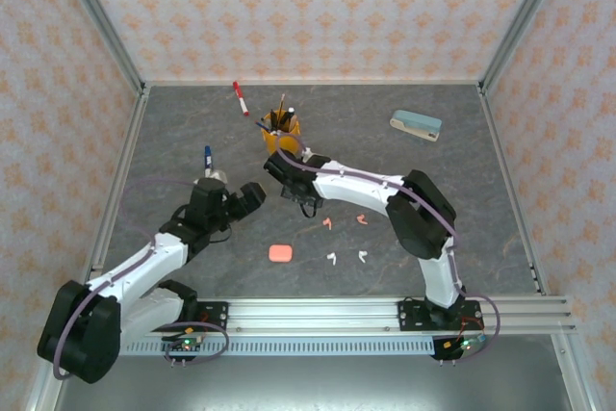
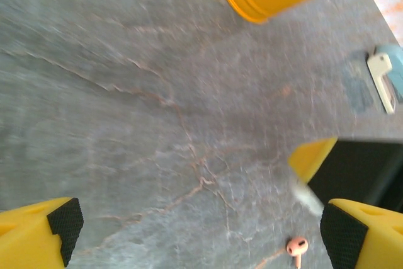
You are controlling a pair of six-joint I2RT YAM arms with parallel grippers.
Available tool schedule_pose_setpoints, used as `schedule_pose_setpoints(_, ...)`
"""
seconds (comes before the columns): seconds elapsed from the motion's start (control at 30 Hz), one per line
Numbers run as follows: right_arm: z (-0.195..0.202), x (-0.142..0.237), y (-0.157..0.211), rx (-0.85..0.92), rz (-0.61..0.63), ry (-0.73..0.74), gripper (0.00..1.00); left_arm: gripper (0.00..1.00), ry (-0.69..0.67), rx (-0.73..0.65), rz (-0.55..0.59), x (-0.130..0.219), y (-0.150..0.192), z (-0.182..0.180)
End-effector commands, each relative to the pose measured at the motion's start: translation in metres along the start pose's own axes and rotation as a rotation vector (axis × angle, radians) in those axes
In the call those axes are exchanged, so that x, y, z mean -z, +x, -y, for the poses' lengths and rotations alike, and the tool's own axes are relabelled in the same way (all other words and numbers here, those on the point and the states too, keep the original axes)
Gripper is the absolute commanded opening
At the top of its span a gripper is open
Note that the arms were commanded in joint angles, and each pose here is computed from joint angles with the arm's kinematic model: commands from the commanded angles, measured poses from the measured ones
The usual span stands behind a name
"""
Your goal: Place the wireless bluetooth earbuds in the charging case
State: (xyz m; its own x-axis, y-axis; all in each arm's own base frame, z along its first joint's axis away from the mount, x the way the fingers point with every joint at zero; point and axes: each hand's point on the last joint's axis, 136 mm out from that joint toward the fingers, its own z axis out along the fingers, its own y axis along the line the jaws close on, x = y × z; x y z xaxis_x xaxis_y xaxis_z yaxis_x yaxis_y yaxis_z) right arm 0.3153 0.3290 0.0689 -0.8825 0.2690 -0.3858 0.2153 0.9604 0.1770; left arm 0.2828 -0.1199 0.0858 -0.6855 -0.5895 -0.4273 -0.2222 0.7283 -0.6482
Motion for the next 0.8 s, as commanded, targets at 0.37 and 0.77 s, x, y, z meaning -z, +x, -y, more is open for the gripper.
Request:
schedule_pose_setpoints(0.37,-0.02,0.019,-0.035,-0.236,-0.019,-0.186,0.59,0.95,0.176,-0.145,0.088,-0.031,0.018,0.053)
schedule_pose_setpoints(0.77,-0.035,0.023,-0.042,-0.325,-0.075,-0.284,0.59,0.75,0.249,-0.183,0.192,-0.043,0.008,0.079)
